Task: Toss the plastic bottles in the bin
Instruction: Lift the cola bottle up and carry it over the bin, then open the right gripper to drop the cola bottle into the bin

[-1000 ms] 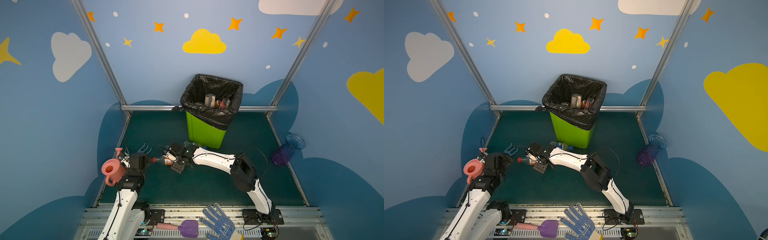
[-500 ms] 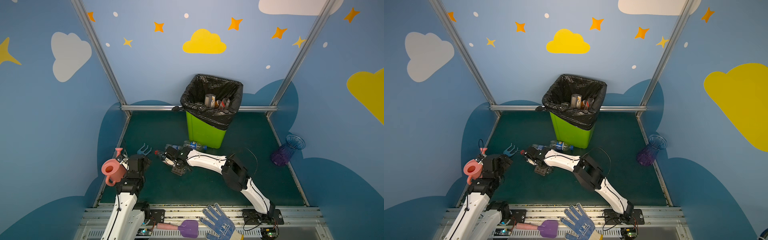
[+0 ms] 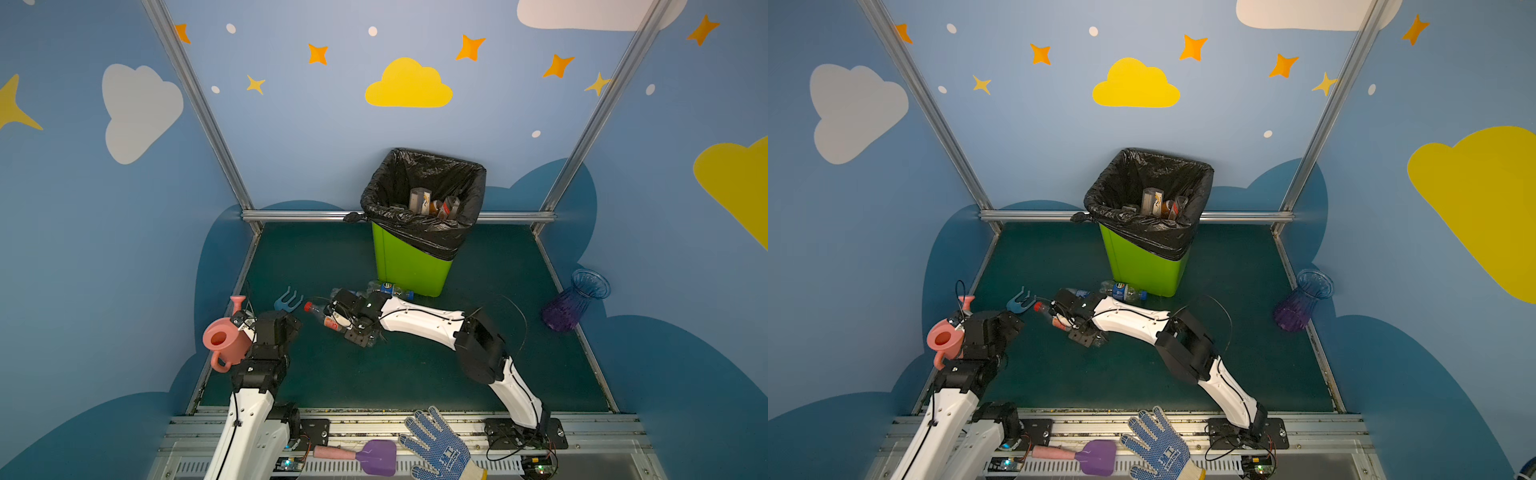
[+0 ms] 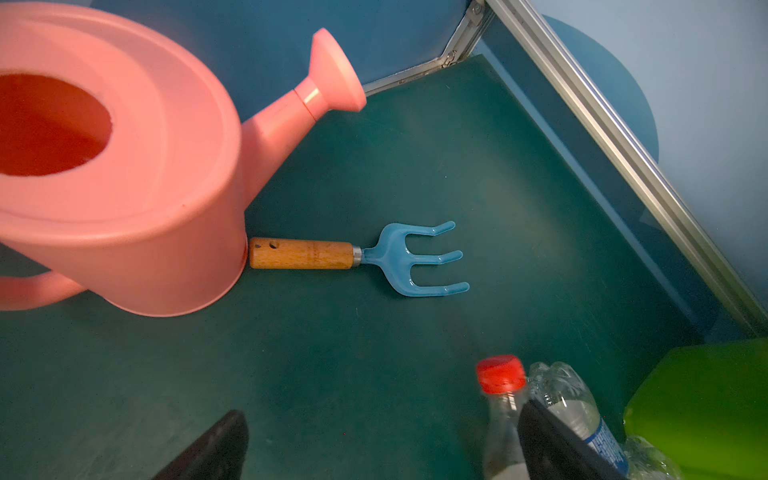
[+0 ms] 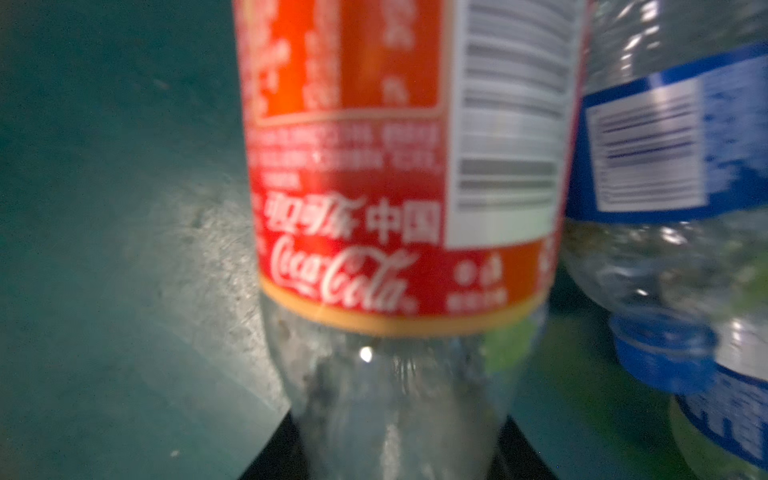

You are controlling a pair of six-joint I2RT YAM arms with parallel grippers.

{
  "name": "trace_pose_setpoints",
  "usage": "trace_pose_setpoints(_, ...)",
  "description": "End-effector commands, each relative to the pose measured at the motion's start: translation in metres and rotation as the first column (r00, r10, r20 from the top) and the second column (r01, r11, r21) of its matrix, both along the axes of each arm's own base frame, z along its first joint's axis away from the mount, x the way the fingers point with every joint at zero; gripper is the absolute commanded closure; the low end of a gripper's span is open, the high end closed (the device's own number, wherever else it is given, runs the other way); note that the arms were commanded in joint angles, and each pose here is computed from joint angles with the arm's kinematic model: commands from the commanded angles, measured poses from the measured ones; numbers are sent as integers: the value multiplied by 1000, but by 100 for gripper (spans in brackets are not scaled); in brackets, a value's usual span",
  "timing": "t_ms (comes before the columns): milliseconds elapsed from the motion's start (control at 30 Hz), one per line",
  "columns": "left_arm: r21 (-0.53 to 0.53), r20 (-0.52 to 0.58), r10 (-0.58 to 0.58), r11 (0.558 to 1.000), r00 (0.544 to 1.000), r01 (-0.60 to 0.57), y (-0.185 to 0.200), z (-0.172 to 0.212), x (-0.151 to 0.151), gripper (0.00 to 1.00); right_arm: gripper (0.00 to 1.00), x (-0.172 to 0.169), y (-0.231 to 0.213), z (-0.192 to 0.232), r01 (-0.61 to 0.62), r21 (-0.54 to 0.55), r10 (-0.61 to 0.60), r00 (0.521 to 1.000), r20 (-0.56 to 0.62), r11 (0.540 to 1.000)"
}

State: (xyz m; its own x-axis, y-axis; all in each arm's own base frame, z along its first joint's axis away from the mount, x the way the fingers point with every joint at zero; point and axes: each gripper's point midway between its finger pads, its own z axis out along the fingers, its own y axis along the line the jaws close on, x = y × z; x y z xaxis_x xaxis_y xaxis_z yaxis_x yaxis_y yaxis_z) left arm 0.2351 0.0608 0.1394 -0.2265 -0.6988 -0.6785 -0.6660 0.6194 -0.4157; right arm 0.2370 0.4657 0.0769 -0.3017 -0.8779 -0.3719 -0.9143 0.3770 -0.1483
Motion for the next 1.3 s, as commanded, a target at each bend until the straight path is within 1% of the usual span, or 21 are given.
trace_pose_setpoints(0, 26, -17, 15, 1000, 1000, -15, 5, -2, -7, 0, 65, 12, -1, 81, 49, 193, -63, 996, 66, 980)
trace_pose_setpoints(100, 22, -3, 14, 1000, 1000, -14, 5, -1, -7, 0, 65, 22, -19, 141, 64, 305, -112, 984, 142, 950)
trace_pose_setpoints(167, 19, -3, 5, 1000, 1000, -5, 3, -2, -5, 0, 64, 31, -37, 191, 72, 388, -171, 959, 226, 919)
trace_pose_setpoints(233, 15, -7, -8, 1000, 1000, 8, 1, -3, -3, 0, 63, 33, -58, 246, 33, 461, -201, 925, 321, 887)
trace_pose_setpoints(300, 16, -12, -25, 1000, 1000, 25, -1, -3, 1, 0, 62, 30, -84, 309, -21, 532, -245, 872, 423, 846)
trace_pose_setpoints(400, 12, -25, -51, 999, 998, 51, -4, -4, 8, 0, 61, 17, -137, 409, -111, 639, -358, 750, 556, 761)
trace_pose_setpoints(433, 7, -25, -57, 998, 998, 57, -6, -3, 10, 0, 61, 8, -159, 443, -156, 657, -392, 693, 605, 737)
trace_pose_setpoints(467, -1, -27, -65, 998, 998, 65, -7, -4, 13, 0, 61, -3, -181, 473, -197, 688, -434, 648, 626, 698)
trace_pose_setpoints(533, -17, -30, -73, 997, 997, 73, -10, -5, 18, 0, 61, -29, -220, 519, -283, 721, -489, 577, 654, 632)
trace_pose_setpoints(567, -24, -35, -77, 997, 996, 76, -11, -7, 20, 0, 61, -43, -240, 538, -327, 728, -508, 546, 666, 603)
trace_pose_setpoints(667, -42, -43, -90, 995, 995, 88, -15, -9, 25, 0, 60, -71, -282, 567, -402, 731, -553, 481, 681, 551)
trace_pose_setpoints(767, -47, -59, -101, 994, 993, 98, -17, -10, 29, 0, 58, -75, -301, 576, -420, 722, -595, 410, 691, 550)
trace_pose_setpoints(833, -43, -68, -110, 993, 992, 107, -19, -10, 32, 0, 58, -64, -296, 577, -392, 714, -604, 381, 700, 580)
trace_pose_setpoints(867, -41, -70, -114, 993, 991, 111, -20, -9, 33, 0, 57, -51, -287, 574, -369, 710, -597, 384, 704, 600)
trace_pose_setpoints(900, -40, -70, -119, 992, 990, 117, -21, -8, 34, 0, 57, -36, -278, 569, -344, 715, -590, 406, 698, 609)
trace_pose_setpoints(967, -39, -79, -132, 991, 988, 129, -24, -9, 37, 0, 58, 4, -261, 552, -282, 756, -572, 515, 639, 591)
trace_pose_setpoints(1033, -40, -83, -148, 989, 986, 145, -28, -9, 40, 0, 58, 57, -243, 525, -184, 805, -561, 630, 537, 564)
trace_pose_setpoints(1133, -35, -98, -171, 985, 980, 168, -34, -9, 43, 0, 54, 125, -210, 467, -32, 804, -510, 758, 407, 594)
trace_pose_setpoints(1200, -30, -104, -182, 983, 978, 180, -37, -8, 45, 0, 47, 155, -201, 431, 58, 779, -499, 797, 340, 624)
trace_pose_setpoints(1233, -24, -107, -188, 982, 976, 187, -38, -8, 45, 0, 33, 168, -204, 417, 107, 767, -516, 797, 314, 633)
trace_pose_setpoints(1267, -21, -111, -191, 982, 975, 190, -39, -8, 46, 0, 24, 175, -210, 416, 129, 763, -532, 788, 308, 633)
